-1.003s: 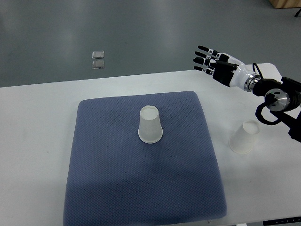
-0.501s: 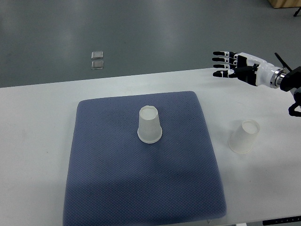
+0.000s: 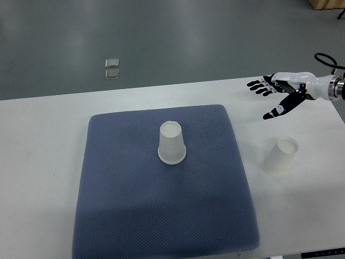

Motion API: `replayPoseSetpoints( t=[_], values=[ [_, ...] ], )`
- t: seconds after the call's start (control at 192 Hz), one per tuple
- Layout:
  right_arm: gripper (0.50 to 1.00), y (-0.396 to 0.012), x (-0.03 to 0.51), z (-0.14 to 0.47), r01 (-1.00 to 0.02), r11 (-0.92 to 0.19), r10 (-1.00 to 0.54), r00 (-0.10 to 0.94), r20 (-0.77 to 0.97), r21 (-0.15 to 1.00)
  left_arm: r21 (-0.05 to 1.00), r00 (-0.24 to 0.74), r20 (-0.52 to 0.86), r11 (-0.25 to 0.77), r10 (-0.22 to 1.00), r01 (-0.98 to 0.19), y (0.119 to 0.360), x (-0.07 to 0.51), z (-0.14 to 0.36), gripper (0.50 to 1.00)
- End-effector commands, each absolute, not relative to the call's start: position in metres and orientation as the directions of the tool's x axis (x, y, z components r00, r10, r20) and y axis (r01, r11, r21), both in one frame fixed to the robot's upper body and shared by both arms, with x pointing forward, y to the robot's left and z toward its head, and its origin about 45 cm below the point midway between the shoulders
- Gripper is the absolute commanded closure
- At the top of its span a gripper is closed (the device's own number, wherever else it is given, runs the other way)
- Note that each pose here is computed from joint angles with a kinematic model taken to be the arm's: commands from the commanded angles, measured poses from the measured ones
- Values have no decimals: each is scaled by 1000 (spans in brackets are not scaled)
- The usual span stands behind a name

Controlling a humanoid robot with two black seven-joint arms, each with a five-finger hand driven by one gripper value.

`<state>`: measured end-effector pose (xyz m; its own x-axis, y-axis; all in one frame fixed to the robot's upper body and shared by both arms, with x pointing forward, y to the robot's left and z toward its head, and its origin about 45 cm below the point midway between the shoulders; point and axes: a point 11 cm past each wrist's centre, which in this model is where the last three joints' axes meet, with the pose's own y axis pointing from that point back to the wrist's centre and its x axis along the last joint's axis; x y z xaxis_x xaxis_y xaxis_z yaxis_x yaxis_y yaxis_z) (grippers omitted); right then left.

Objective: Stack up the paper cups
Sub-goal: 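Lower the right hand down beside the white cup off the pad, then close the right hand fingers around the white cup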

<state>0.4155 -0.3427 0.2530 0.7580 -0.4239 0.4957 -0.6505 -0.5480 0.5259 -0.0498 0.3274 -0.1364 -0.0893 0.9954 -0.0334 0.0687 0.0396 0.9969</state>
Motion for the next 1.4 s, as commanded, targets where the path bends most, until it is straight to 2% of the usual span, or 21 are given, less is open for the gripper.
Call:
replayPoseSetpoints(
  t=[0.0,0.193,0.345,0.595,1.149,1.211,1.295,1.394],
  values=[
    [576,-341,403,256,-594,-572,-320,796,514,565,997,-90,-33,39,995,69,328,-50,-136,500],
    [576,-338,385,261,-525,-574,-148,822,551,628,997,-90,-34,40,995,68,327,-50,-136,500],
    [576,-338,373,242,-488,-561,-97,841,532,669,997,-90,-34,40,995,68,327,-50,-136,500],
    [576,-354,361,208,-526,-469,0,803,596,709,997,-87,-34,40,996,69,327,-50,-136,500],
    [587,-362,351,181,-568,-429,37,766,642,702,997,-90,-34,40,995,68,327,-50,-136,500],
    [601,-363,350,179,-575,-428,41,759,650,698,997,-89,-34,40,995,68,327,-50,-136,500],
    [677,-364,349,178,-578,-425,44,756,654,697,997,-87,-34,40,996,69,327,-50,-136,500],
    [724,-365,349,177,-583,-420,44,752,658,695,997,-89,-33,39,996,69,327,-50,-136,500]
  ],
)
